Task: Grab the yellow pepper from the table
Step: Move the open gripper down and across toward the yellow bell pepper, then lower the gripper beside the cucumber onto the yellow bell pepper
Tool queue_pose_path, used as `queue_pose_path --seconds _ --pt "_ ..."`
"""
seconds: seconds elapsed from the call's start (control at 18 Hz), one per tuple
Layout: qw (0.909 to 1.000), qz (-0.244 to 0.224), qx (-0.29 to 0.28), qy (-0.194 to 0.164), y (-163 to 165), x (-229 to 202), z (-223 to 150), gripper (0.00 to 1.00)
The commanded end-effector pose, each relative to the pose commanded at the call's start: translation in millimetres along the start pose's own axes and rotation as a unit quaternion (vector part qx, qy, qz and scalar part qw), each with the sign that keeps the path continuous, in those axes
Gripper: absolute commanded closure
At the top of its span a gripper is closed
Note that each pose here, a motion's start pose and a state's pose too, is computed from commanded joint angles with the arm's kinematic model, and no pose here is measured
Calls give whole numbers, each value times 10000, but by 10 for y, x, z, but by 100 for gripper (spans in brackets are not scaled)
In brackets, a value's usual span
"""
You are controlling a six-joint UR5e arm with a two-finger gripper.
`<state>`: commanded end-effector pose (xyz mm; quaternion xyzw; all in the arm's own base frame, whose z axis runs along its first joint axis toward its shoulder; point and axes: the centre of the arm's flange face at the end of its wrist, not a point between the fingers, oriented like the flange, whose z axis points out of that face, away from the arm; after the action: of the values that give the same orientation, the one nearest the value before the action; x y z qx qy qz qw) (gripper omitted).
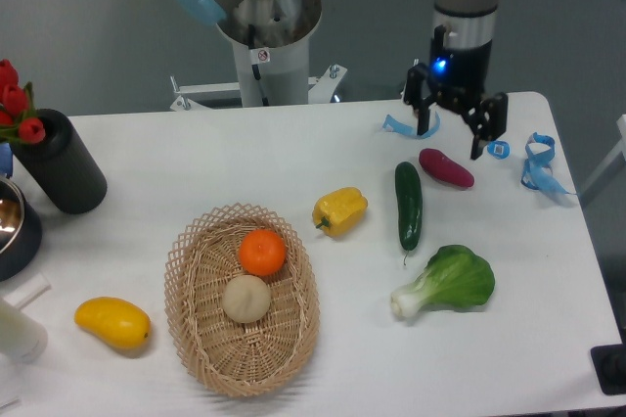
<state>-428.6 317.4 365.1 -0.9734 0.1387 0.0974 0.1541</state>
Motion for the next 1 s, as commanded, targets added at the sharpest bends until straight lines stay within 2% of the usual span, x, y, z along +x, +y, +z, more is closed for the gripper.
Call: queue_pose_path --seconds 0.22,0.5,0.78,1.0 --pt "9995 -133 21 273 -117 117 256 0" --pt "9988 -24 61 476 -209 230 528 0" --pt "9975 -68 25 701 -154 409 721 0" --pt "9948 -96 -31 1010 -76 567 983 0"
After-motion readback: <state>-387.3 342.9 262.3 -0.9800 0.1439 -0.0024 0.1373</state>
